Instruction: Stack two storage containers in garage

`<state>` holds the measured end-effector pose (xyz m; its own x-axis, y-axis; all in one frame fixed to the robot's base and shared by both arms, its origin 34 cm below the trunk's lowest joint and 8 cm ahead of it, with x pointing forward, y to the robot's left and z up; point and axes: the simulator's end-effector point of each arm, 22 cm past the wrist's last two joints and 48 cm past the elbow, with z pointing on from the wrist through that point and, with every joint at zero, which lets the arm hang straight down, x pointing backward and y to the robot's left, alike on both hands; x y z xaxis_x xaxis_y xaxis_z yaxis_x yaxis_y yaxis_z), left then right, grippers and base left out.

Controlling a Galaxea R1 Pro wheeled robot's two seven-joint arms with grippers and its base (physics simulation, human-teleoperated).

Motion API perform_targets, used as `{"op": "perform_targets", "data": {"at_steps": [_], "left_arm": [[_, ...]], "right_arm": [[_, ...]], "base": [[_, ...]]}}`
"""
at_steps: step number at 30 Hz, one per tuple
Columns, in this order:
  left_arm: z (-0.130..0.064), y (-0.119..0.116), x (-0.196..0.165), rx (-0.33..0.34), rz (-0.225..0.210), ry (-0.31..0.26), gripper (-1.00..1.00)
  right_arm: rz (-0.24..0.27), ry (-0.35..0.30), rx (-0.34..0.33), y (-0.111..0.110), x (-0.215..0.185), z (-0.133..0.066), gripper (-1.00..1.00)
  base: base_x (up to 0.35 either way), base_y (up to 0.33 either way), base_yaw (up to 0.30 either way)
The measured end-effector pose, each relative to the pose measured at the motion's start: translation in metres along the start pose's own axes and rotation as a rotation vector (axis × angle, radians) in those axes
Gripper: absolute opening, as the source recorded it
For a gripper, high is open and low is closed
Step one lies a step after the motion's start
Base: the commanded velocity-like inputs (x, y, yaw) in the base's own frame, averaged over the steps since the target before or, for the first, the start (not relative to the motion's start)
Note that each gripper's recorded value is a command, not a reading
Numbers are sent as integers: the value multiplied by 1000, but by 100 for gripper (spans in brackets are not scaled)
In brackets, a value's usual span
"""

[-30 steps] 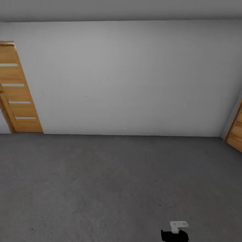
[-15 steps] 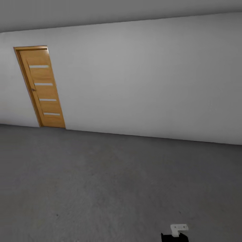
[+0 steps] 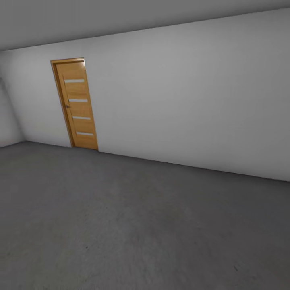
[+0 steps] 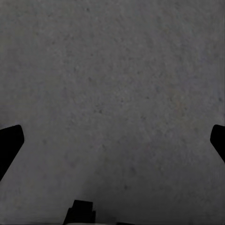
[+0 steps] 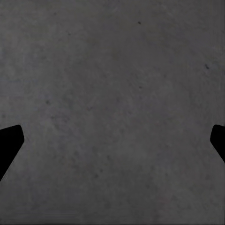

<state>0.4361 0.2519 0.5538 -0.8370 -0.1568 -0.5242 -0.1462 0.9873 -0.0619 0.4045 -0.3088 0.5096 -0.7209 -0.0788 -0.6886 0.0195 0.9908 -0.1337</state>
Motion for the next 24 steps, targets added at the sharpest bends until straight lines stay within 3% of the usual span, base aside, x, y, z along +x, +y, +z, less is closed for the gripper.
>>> {"op": "perform_targets", "data": {"at_steps": [3,4,8,13,17,24], "left_arm": [[0,0,0,0,0,1,100],[0,0,1,0,1,2,100],[0,-1,0,1,4,1,100],[0,-3,0,4,2,1,100],[0,-7,1,9,1,3,100],[0,-6,1,8,5,2,100]], "right_arm": [[7,-74,-1,-1,3,-14,100],[10,-85,-2,-2,18,-28,100],[5,-68,-3,-4,50,-52,100],[-1,-1,-15,-3,104,-91,100],[12,-70,-24,1,120,-131,100],[10,18,-43,8,168,-173,100]], "base": [[0,0,300],[0,0,300],[0,0,294],[0,0,239],[0,0,230],[0,0,246]]}}
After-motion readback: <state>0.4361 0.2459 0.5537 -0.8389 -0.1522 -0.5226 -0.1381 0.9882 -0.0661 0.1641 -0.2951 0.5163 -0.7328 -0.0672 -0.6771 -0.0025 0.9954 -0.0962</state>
